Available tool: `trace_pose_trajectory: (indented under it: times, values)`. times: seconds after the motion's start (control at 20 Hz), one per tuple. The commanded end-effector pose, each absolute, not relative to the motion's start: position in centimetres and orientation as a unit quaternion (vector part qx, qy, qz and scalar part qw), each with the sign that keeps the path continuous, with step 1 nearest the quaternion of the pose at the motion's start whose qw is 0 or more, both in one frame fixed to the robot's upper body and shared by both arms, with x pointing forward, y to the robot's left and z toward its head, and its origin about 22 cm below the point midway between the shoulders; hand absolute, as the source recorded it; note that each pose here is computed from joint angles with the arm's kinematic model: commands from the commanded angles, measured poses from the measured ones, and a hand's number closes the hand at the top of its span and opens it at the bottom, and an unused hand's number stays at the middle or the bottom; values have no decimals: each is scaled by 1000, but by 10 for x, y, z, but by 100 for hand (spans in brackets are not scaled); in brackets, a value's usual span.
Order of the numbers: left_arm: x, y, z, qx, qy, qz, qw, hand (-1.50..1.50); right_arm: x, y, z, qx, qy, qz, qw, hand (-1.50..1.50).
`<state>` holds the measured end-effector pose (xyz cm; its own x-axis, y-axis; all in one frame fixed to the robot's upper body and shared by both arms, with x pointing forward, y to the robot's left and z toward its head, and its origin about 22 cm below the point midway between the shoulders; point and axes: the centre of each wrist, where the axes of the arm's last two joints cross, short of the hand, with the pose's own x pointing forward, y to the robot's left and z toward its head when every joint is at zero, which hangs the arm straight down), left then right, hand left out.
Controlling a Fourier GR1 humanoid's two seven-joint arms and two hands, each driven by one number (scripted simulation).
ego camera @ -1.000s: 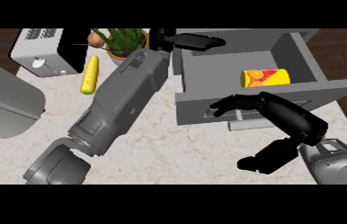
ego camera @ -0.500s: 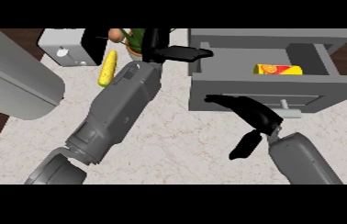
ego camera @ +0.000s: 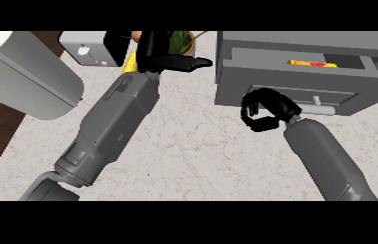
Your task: Pick up the cup, place it into the drawer and close the drawer
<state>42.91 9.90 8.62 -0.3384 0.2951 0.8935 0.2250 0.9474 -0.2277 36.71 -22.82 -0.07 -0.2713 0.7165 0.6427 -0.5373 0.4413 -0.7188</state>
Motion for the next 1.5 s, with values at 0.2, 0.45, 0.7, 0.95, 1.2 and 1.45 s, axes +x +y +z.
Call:
trace_pose_trajectory:
  times: [0.2, 0.45, 0.7, 0.95, 1.2, 1.45]
  values:
    - [421, 134, 70, -171, -808, 28, 563, -150, 417, -259, 42, -120, -667, 426, 600, 150]
    - [419, 154, 68, -169, -804, 22, 570, -150, 436, -284, 84, -157, -681, 383, 603, 150]
    - [416, 154, 65, -181, -807, 19, 561, -150, 439, -298, 105, -151, -689, 370, 605, 150]
    - [414, 173, 60, -179, -804, 7, 567, -150, 439, -307, 117, -142, -696, 360, 604, 150]
    - [413, 165, 64, -199, -804, 11, 560, -150, 436, -317, 122, -128, -699, 353, 608, 150]
    - [409, 169, 56, -201, -798, 6, 569, -150, 433, -325, 127, -116, -704, 346, 609, 150]
